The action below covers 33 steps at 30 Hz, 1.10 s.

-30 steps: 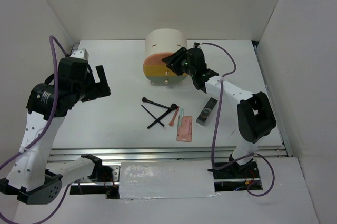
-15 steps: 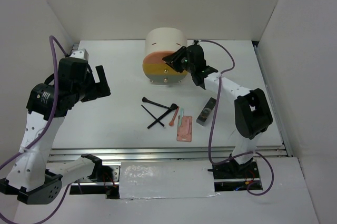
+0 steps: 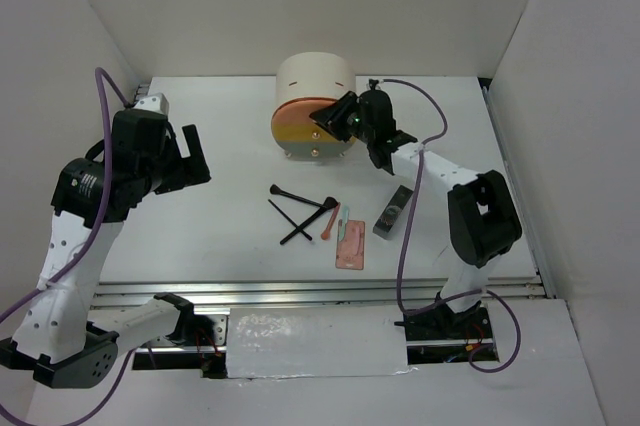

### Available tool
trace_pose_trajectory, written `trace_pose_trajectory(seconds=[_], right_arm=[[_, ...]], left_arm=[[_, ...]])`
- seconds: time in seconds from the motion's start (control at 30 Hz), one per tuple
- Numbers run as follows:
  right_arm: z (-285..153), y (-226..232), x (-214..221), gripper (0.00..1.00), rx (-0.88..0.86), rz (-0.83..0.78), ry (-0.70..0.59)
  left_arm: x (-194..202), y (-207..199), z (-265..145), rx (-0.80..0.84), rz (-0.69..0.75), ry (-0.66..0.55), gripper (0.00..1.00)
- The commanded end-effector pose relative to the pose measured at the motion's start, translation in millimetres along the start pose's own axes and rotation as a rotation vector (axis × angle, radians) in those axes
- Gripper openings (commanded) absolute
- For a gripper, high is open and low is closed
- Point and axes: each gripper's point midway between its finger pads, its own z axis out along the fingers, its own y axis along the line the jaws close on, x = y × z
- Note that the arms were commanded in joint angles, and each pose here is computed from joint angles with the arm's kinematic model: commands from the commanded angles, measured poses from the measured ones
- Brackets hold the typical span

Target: Organize the makeup

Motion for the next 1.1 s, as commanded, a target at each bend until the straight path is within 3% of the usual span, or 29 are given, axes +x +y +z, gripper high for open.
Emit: trace_pose_trajectory(seconds=[0.0, 0.73, 1.07], right_arm=[[-19.9, 10.6, 3.8, 0.18, -0.053, -0.011, 0.007], [-71.1, 20.9, 31.8, 0.16, -0.077, 0.063, -0.001], [-81.6, 5.1, 43.7, 0.16, -0.031, 0.089, -0.002]], left_arm=[[-3.9, -4.5, 0.7, 0.020, -0.007, -0.019, 0.99], [3.4, -13.5, -0.7, 0.080, -0.012, 0.002, 0.99], [7.6, -9.5, -6.3, 0.082, -0.020, -0.005, 0.99]])
